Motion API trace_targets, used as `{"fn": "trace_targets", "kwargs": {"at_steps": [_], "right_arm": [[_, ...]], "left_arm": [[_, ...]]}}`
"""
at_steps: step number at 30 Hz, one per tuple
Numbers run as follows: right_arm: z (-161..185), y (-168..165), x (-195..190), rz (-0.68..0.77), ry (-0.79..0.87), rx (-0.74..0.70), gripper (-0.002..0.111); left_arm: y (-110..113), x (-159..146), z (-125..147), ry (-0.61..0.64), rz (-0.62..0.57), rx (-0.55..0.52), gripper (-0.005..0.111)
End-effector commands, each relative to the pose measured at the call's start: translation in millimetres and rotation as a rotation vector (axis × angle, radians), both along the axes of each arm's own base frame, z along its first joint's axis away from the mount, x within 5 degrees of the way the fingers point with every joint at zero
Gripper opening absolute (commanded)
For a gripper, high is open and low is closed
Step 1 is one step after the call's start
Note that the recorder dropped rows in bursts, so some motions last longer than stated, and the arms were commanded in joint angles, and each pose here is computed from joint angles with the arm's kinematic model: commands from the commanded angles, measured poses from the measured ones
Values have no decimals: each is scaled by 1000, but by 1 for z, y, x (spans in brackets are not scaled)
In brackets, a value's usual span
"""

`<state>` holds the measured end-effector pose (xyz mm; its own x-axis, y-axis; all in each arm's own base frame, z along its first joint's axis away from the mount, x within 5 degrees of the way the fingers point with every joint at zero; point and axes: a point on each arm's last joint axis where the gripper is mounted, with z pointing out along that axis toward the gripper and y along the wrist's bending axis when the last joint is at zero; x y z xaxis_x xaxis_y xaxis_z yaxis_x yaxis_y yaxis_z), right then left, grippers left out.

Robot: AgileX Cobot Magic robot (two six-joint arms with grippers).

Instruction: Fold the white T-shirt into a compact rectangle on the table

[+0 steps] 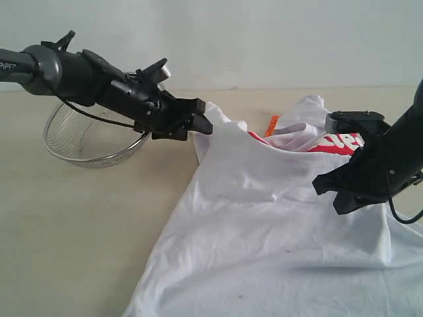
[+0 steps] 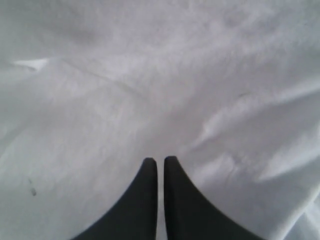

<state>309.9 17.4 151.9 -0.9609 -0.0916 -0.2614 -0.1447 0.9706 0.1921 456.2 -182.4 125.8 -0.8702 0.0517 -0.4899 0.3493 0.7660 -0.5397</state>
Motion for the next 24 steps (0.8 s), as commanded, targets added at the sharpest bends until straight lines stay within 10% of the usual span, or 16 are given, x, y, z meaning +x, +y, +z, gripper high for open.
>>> {"fn": "trace_targets", "kwargs": {"at_steps": [1,9,24], "right_arm": [[1,1,1,8,-13,-3,0],[1,0,2,7,-22,-6,0],[1,0,2,13,-24,-7,0]], "left_arm": [[-8,3,8,38,98,-140,63],[-14,-1,6,108,80,-230,63],[35,13,-4,63,135,-51,60]]}}
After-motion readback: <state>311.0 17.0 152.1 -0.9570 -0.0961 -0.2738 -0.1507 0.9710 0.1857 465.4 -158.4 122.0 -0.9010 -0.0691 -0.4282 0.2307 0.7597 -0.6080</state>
